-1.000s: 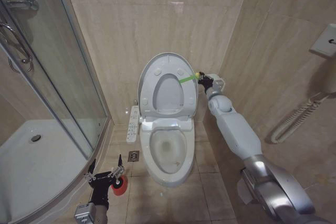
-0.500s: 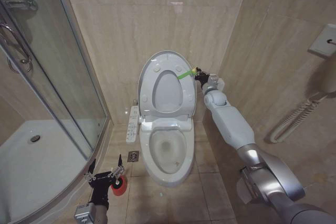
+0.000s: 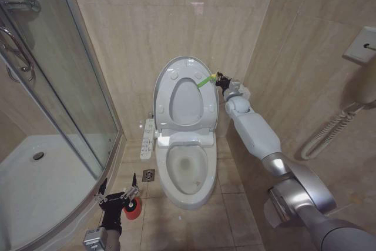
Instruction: Open the toilet lid, clean the toilet bowl with a toilet brush, close the toilet lid, and flush.
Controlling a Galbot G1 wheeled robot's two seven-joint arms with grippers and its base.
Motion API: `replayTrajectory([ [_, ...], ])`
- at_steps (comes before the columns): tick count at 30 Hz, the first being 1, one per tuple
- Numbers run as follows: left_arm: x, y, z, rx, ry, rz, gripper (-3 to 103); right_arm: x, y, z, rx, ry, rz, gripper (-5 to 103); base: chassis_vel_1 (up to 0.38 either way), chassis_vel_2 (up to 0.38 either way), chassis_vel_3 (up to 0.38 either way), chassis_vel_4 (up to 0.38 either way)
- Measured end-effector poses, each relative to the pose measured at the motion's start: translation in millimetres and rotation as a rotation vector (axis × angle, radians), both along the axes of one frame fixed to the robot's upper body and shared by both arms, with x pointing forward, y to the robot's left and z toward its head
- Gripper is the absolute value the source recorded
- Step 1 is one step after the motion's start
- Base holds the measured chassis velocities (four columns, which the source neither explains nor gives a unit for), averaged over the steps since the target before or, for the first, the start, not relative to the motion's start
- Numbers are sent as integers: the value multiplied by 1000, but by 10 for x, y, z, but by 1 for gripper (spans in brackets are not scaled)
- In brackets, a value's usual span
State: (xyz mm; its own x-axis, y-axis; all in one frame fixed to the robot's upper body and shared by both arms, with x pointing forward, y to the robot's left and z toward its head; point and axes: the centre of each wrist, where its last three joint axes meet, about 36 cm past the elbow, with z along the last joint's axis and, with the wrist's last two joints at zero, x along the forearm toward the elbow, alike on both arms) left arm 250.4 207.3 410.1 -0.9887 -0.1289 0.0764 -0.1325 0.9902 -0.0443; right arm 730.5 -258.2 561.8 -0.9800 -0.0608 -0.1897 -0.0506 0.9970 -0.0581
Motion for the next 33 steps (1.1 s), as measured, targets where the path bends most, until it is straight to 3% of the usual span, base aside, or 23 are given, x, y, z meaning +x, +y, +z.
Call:
replayTrajectory([
  [11,0,0,0,0,0,0,100,-351,-386,100,-12,-10,-4,1,0,0,0,0],
  [27,0,0,0,0,0,0,100,-637,-545,212,-26,11,12,1,0,0,0,0],
  [28,0,0,0,0,0,0,100,-652,-549,217,-27,13,14,18,0,0,0,0],
  [33,0,0,0,0,0,0,100,-719,-573,189,-33,23,25,18,0,0,0,0],
])
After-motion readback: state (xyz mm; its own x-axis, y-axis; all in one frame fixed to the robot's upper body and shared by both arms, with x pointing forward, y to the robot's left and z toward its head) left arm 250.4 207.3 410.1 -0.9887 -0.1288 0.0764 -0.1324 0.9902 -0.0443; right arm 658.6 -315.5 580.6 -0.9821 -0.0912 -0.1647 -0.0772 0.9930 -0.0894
